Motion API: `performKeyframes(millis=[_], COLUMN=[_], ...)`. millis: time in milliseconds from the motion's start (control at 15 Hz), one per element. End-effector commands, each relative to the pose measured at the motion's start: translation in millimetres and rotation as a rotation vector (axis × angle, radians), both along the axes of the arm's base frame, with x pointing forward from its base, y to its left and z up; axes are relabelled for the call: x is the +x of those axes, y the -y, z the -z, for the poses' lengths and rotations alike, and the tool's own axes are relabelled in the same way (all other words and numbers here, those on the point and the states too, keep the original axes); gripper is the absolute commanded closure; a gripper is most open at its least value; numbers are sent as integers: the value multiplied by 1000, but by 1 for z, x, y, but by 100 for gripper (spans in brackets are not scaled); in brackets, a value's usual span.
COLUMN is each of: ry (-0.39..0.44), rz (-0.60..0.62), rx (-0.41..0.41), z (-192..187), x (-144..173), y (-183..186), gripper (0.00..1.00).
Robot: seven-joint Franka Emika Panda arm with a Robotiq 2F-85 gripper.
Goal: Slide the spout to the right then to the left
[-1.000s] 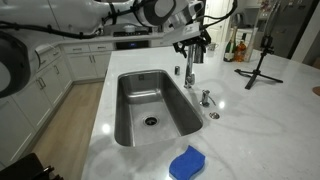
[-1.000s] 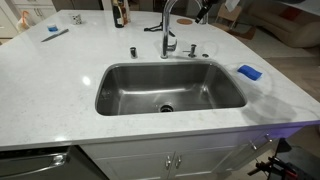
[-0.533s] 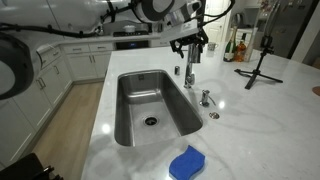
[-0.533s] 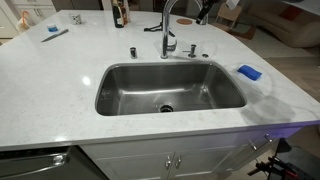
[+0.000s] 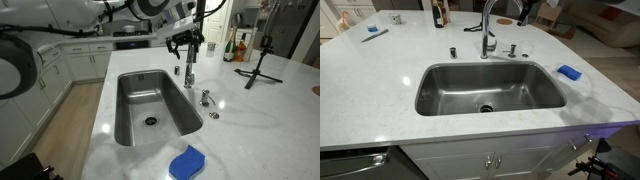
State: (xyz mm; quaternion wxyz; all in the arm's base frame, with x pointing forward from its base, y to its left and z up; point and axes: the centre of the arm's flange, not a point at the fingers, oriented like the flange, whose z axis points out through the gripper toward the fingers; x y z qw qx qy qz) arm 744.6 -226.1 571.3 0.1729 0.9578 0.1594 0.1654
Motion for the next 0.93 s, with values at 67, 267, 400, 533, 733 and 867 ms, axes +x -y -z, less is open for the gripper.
performKeyframes(millis=[67, 267, 400, 533, 733, 867], ry=[-48, -48, -34, -2, 39, 67], rz=[-86, -92, -73, -25, 58, 98], rx=[-19, -30, -12, 23, 84, 124], z=[15, 16, 17, 19, 17, 17], x=[50, 50, 50, 51, 55, 58], y=[-40, -46, -48, -50, -48, -49], gripper=[0, 0, 0, 0, 0, 0])
